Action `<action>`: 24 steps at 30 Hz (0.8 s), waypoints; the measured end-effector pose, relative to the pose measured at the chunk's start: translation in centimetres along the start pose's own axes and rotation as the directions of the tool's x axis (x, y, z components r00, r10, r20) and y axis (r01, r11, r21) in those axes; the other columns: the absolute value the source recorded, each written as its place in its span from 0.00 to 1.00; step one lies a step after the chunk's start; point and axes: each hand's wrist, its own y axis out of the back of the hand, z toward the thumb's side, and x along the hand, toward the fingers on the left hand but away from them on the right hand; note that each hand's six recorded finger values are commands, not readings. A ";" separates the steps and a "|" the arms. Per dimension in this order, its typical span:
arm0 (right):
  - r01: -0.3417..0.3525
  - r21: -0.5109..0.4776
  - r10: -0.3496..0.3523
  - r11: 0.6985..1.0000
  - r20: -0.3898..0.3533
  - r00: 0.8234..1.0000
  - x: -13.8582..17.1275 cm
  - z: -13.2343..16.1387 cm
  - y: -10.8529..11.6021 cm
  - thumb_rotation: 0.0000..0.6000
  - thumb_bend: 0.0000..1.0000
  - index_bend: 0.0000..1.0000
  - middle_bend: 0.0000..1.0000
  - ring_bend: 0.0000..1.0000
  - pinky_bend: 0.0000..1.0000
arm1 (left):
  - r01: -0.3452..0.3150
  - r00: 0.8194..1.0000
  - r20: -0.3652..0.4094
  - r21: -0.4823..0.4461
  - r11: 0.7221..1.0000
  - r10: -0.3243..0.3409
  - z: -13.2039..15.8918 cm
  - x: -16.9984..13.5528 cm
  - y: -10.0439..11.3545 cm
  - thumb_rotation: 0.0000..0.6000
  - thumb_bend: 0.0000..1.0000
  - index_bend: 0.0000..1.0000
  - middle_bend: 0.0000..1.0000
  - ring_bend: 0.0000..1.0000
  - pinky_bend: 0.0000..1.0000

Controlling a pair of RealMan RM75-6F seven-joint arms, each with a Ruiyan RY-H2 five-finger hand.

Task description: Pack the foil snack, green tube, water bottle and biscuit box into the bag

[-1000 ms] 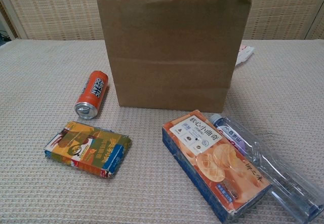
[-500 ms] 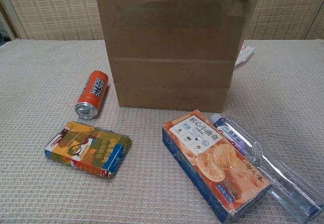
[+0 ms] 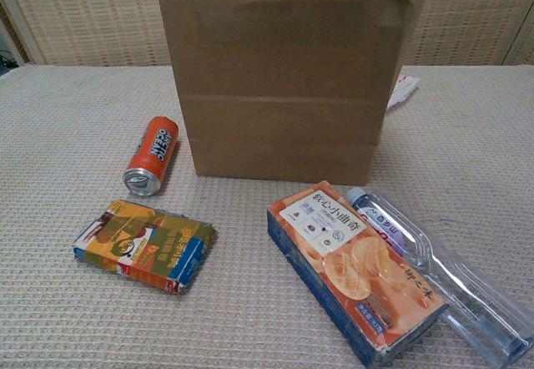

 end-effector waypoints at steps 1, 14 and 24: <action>-0.031 0.020 0.031 0.999 -0.028 0.999 0.7 0.0 -0.6 1.00 0.03 0.00 0.16 0.08 0.21 | 0.000 1.000 0.000 0.002 1.000 0.000 0.0 0.0 0.0 1.00 0.33 0.00 0.00 0.00 0.01; -0.359 0.332 0.444 0.872 -0.229 0.866 6.3 1.0 -11.2 1.00 0.00 0.00 0.14 0.06 0.17 | 0.000 1.000 -0.002 -0.002 1.000 0.000 0.0 0.1 0.0 1.00 0.33 0.00 0.00 0.00 0.01; -0.409 0.422 0.555 0.809 -0.319 0.768 6.4 4.9 -16.0 1.00 0.00 0.00 0.14 0.06 0.17 | 0.006 1.000 0.006 0.001 1.000 -0.006 0.0 0.0 -0.1 1.00 0.33 0.00 0.00 0.00 0.01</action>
